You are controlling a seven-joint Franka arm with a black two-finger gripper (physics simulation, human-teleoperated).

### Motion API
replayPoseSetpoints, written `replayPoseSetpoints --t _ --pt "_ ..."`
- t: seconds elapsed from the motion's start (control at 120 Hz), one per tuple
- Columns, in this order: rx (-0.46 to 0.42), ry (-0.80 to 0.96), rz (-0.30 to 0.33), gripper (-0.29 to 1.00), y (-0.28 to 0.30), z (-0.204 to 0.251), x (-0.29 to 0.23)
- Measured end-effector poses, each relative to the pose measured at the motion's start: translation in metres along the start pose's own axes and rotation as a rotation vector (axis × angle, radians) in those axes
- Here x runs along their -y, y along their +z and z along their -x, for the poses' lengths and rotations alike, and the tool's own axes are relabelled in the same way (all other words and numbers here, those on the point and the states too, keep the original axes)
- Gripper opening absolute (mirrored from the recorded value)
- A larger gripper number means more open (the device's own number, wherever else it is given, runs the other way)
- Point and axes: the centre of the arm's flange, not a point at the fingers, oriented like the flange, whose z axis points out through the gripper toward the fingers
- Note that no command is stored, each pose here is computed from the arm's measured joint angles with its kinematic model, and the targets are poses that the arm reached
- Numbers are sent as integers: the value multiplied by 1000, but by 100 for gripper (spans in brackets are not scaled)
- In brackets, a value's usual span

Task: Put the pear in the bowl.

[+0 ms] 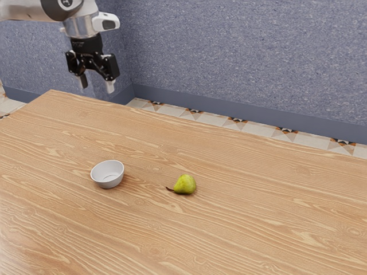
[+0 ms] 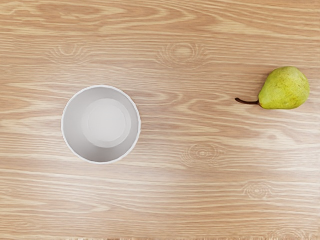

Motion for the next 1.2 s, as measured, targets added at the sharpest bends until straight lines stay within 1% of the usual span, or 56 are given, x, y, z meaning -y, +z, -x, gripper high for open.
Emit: replayPoseSetpoints --t 0.142,0.267,0.375,0.508,0.742,0.883,1.067,1.125,1.2 --pt "5 7 15 69 1 0 -3" --pt "7 6 15 69 7 -1 -19" --pt "52 3 10 69 64 -11 -46" --pt "70 -20 2 69 122 -27 -67" --pt "22 -51 -3 69 172 -52 -94" --pt "-9 -79 4 69 194 -61 -99" --pt "-21 -95 16 69 228 -64 -114" --pt "-28 -65 22 69 235 -62 -119" --pt "-30 30 30 69 245 -57 -125"
